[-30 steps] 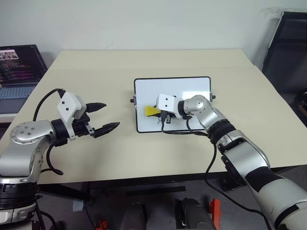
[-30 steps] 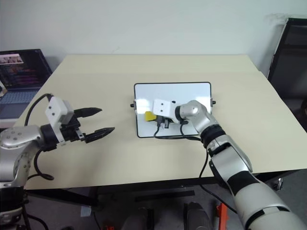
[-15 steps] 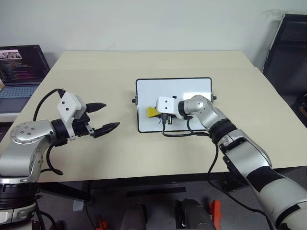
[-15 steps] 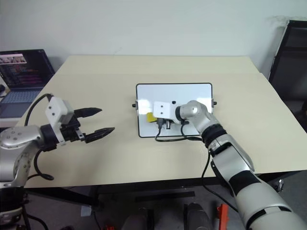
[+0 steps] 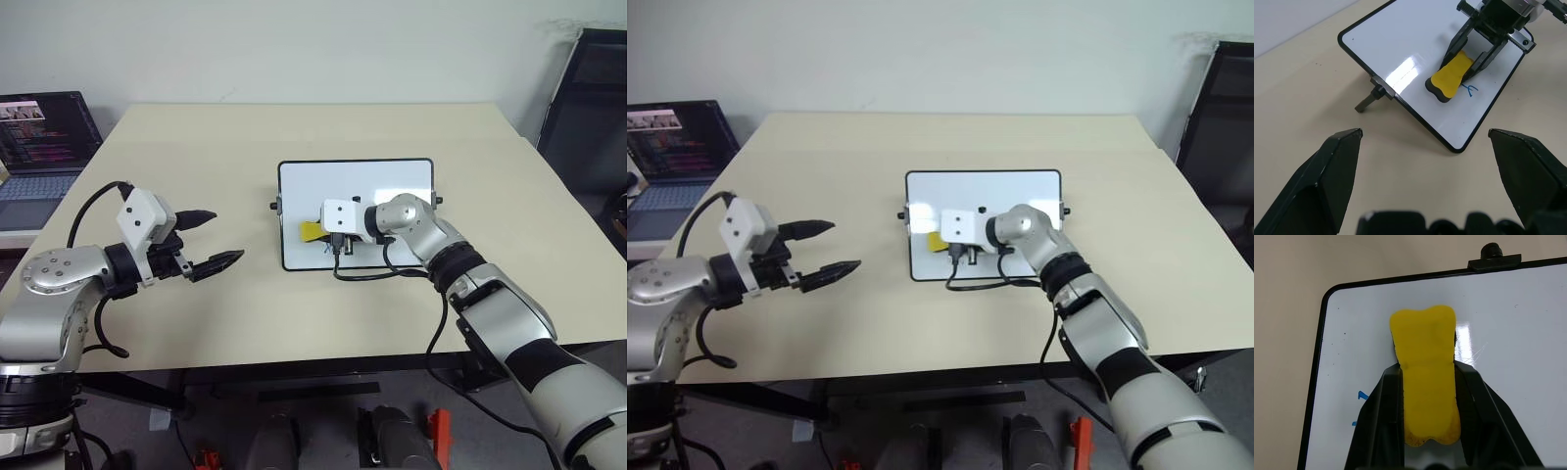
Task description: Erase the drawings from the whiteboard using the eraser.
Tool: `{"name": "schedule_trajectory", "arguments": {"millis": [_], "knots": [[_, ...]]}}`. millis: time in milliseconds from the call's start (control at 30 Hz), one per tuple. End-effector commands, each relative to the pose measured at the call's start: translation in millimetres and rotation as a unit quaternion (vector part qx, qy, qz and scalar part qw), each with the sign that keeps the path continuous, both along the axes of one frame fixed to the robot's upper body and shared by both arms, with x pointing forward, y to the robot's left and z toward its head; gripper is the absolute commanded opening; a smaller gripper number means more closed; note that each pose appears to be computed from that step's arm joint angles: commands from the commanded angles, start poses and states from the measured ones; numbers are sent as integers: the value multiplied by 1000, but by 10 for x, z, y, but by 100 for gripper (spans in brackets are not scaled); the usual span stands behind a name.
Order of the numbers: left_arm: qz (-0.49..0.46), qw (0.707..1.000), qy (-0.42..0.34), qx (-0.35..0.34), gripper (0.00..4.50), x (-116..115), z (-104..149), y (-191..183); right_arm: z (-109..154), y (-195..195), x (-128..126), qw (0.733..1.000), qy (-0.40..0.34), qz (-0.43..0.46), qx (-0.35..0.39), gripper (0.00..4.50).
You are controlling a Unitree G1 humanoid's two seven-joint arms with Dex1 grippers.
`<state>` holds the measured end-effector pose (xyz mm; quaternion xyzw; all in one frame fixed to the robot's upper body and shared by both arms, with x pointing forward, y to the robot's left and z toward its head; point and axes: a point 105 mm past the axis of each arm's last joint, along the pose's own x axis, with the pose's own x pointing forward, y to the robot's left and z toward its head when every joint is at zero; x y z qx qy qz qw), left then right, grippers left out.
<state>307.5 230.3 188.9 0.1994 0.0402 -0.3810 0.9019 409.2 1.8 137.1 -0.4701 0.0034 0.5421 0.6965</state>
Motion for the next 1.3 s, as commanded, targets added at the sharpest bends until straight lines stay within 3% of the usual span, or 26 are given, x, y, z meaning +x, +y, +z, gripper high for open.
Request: {"name": "schedule_trajectory", "arguments": {"millis": [33,467,700,767,967,1167,1300], "knots": [[-2,1000,-20,11,450,0,119,1,-160,-251,108,998,2,-49,-45,101],[-8,1000,-21,10,450,61,105,-43,160,-399,350,990,-77,-117,-7,101],[-11,1000,-23,12,450,92,112,-47,227,-439,383,988,-79,-130,13,101],[-12,1000,-24,12,450,94,115,-51,292,-379,348,990,-56,-119,49,101],[-14,1000,-24,13,450,66,121,-52,856,-298,159,971,7,-54,234,101],[-17,1000,-19,11,450,25,91,-80,1111,-780,-62,963,-2,-55,265,101],[-21,1000,-17,9,450,10,74,-110,1064,-1219,-104,962,-13,-111,249,101]]}}
